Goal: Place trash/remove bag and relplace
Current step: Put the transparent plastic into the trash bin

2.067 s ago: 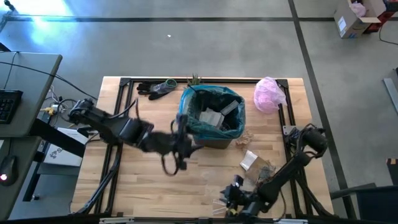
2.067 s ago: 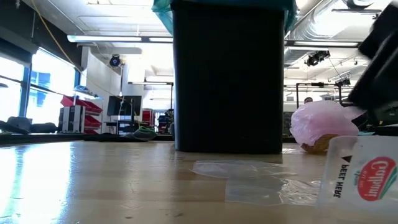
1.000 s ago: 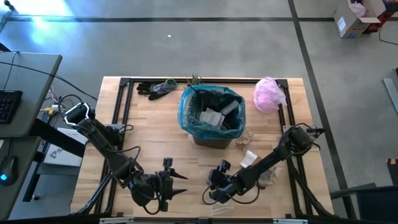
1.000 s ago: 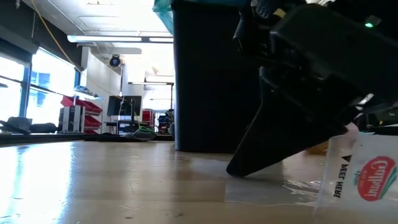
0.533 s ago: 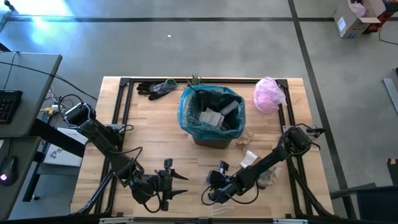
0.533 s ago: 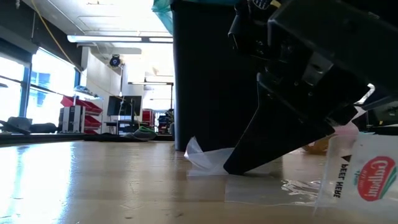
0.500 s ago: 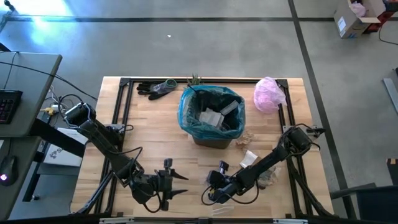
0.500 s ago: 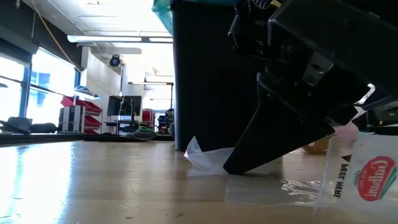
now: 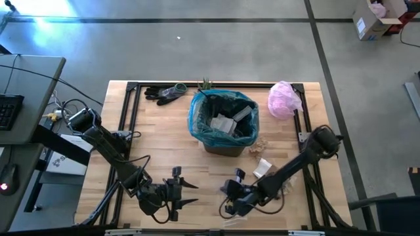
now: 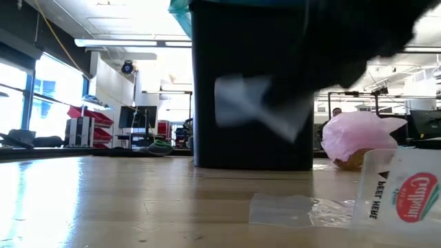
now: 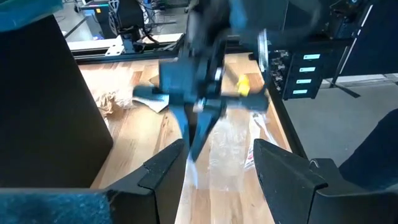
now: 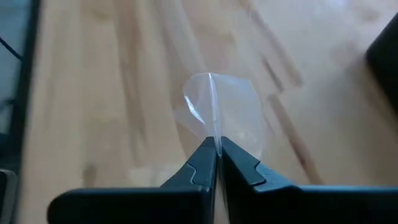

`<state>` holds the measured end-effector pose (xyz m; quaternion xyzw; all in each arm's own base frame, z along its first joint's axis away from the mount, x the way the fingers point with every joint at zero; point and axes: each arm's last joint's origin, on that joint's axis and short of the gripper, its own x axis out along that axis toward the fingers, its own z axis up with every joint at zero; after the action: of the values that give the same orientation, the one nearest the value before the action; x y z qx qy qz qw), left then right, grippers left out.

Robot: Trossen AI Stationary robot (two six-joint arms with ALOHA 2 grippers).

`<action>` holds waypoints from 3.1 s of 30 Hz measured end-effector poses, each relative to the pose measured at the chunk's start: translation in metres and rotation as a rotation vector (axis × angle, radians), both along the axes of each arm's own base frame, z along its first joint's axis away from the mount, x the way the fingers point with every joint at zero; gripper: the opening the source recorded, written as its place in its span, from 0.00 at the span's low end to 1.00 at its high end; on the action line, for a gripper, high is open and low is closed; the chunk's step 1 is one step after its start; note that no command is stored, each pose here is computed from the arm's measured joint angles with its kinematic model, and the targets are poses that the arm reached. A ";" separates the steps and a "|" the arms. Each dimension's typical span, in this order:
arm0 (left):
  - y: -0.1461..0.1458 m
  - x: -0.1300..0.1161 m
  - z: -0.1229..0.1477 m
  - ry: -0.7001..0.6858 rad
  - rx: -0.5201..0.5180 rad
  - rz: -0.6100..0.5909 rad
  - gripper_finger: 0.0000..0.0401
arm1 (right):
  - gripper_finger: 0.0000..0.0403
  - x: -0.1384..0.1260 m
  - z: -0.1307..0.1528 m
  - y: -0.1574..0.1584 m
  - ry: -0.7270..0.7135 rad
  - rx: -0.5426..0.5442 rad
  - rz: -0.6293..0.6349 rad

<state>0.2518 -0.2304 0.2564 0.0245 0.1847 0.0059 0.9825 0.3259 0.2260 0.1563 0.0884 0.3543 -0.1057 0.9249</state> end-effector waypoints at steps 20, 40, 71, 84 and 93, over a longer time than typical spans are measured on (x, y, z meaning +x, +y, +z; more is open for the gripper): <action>-0.011 0.017 -0.043 0.070 -0.001 0.034 0.43 | 0.00 -0.050 0.208 -0.080 -0.566 -0.238 -0.070; -0.016 0.022 -0.049 0.055 -0.032 0.018 0.43 | 0.08 -0.051 0.202 -0.191 -0.346 -0.136 -0.384; -0.012 0.058 -0.090 0.110 -0.093 -0.123 0.43 | 0.48 -0.079 0.209 -0.094 -0.431 -0.016 -0.023; 0.002 0.120 -0.115 0.064 -0.135 -0.247 0.43 | 0.48 -0.096 0.173 -0.018 -0.346 0.045 0.117; 0.000 0.143 -0.132 0.095 -0.098 -0.299 0.43 | 0.48 -0.095 0.140 0.014 -0.285 0.062 0.113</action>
<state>0.3943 -0.2301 0.1244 0.0039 0.2251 -0.1508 0.9626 0.2311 0.2397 0.2967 0.1109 0.2271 -0.0291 0.9671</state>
